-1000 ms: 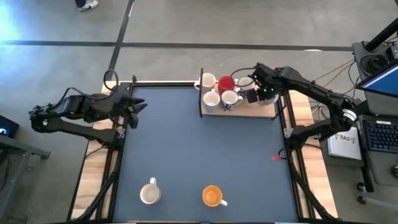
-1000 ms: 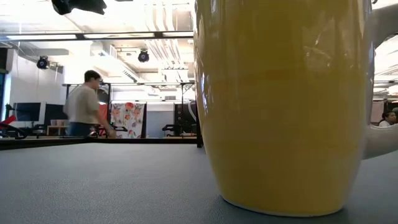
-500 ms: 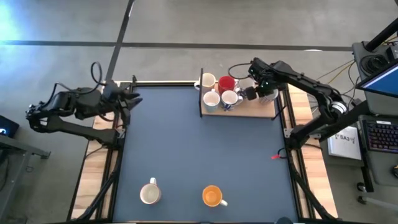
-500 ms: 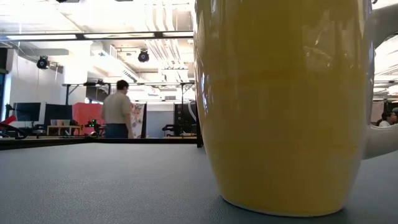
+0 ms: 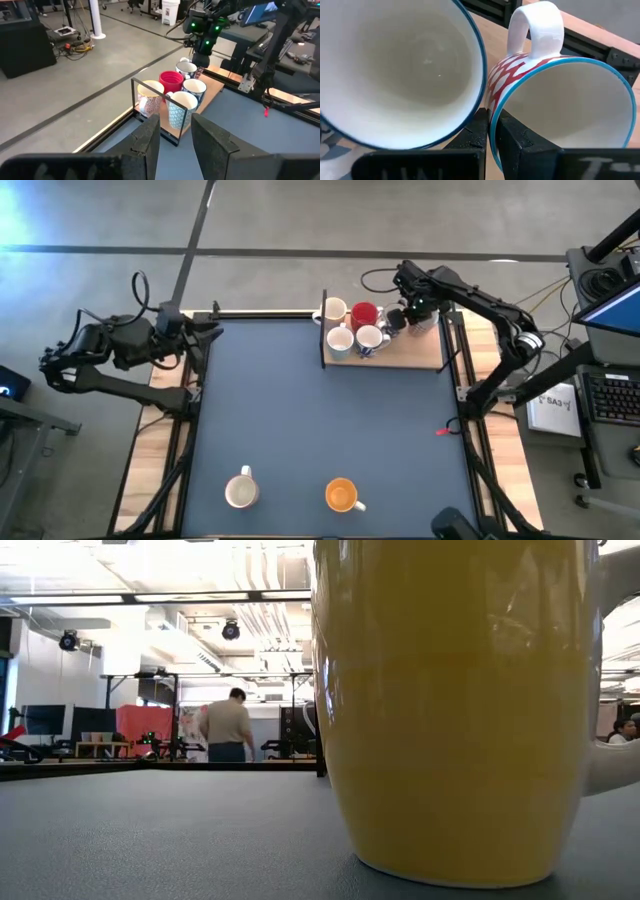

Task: Place coffee mugs
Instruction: Put the dark red mug on the shelf

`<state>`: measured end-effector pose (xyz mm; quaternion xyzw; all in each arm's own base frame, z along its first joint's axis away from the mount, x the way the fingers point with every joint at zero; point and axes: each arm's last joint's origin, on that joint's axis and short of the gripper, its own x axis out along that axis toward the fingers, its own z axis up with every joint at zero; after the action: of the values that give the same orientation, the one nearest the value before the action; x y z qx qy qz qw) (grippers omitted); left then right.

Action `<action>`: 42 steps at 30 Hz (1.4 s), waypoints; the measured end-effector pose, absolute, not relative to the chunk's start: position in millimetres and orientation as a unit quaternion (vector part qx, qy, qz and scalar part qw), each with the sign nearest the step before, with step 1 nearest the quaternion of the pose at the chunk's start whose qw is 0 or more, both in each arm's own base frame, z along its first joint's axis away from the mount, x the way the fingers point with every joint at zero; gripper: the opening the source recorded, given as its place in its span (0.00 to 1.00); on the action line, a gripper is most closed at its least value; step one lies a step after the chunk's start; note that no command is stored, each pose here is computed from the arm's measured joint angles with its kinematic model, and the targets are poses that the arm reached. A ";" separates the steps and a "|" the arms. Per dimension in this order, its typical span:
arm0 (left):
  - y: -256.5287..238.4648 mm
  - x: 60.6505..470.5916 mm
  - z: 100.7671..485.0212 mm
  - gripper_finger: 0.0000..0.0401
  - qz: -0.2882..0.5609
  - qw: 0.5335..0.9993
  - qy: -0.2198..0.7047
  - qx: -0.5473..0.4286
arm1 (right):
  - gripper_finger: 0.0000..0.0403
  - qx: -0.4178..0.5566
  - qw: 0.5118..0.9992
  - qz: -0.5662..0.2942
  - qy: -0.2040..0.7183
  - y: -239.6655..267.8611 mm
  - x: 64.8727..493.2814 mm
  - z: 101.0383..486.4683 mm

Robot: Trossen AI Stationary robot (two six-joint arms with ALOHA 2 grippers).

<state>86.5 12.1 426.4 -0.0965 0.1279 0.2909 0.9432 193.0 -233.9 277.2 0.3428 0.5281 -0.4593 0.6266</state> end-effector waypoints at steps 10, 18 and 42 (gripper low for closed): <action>12.1 86.5 426.1 0.23 0.291 0.943 0.128 -0.098 | 0.03 0.340 0.622 -0.439 0.552 -243.6 198.6 275.7; 12.3 84.8 425.1 0.23 0.294 0.942 0.134 -0.093 | 0.03 0.350 0.606 -0.430 0.570 -238.7 194.0 277.7; 13.4 83.0 423.9 0.23 0.316 0.935 0.133 -0.097 | 0.18 0.330 0.625 -0.431 0.560 -243.2 195.2 278.9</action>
<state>83.0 13.4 423.9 -0.0966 0.1330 0.3156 0.9345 195.2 -243.2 278.9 0.3304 0.5603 -0.4314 0.6252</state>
